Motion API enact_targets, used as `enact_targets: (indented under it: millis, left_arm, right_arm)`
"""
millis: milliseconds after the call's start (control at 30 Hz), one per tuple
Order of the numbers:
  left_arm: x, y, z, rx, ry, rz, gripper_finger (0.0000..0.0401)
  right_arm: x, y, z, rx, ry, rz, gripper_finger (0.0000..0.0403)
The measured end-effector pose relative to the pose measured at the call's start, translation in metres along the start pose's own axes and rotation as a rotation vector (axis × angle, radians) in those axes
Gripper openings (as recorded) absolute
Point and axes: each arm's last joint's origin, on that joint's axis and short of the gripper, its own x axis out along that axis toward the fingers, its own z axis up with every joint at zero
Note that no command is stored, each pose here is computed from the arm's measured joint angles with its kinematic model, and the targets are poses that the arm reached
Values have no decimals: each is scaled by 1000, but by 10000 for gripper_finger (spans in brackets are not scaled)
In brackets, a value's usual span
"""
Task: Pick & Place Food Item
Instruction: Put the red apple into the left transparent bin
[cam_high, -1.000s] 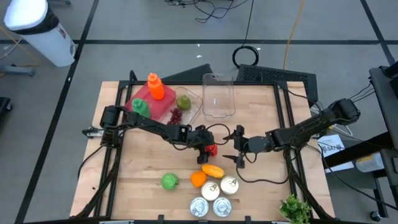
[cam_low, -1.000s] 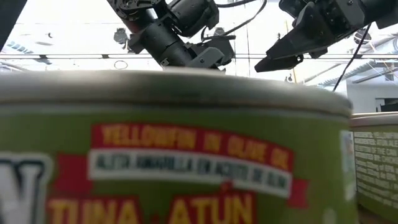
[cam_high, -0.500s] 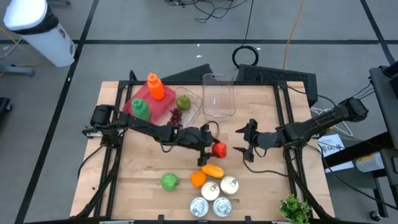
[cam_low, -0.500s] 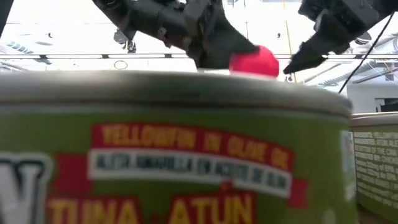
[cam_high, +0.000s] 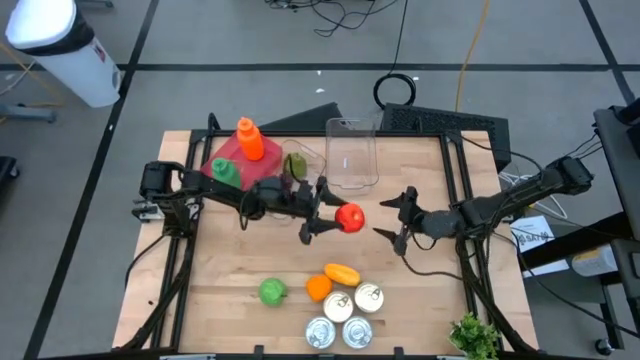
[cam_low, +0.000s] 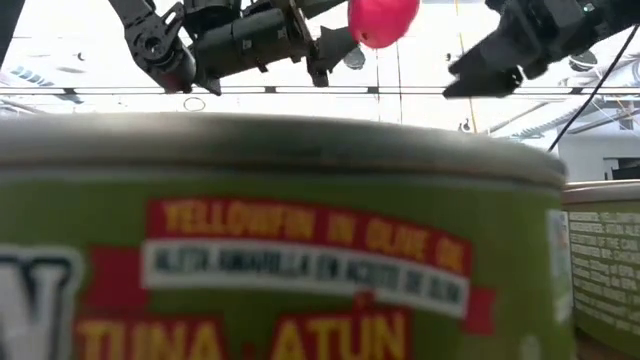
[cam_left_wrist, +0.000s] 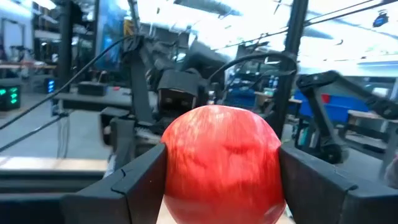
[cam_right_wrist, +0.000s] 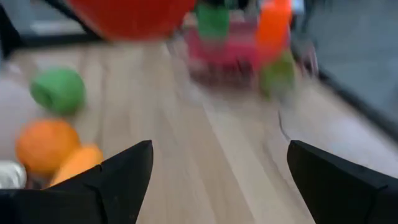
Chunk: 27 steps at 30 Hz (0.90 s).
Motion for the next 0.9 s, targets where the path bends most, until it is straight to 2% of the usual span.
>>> enact_targets:
  millis: [167, 267, 367, 500, 700, 900]
  left_arm:
    - [1, -5, 2, 11, -15, -21, 269]
    - [2, -8, 3, 20, -35, -29, 269]
    - [3, -10, 4, 30, -45, -37, 274]
    - [3, -10, 4, 40, -45, -37, 273]
    - [3, -11, 5, 38, -49, -48, 268]
    - [4, -16, 5, 44, -58, -62, 278]
  right_arm:
    - [7, 3, -6, 42, -333, 50, 352]
    - [11, 1, -16, 55, -460, 55, 352]
    - [17, 4, -17, 59, -546, 172, 352]
    - [34, 16, -9, 37, -571, 293, 352]
    - [62, 32, 6, -13, -573, 264, 352]
    - [72, 38, 18, -12, -597, 260, 352]
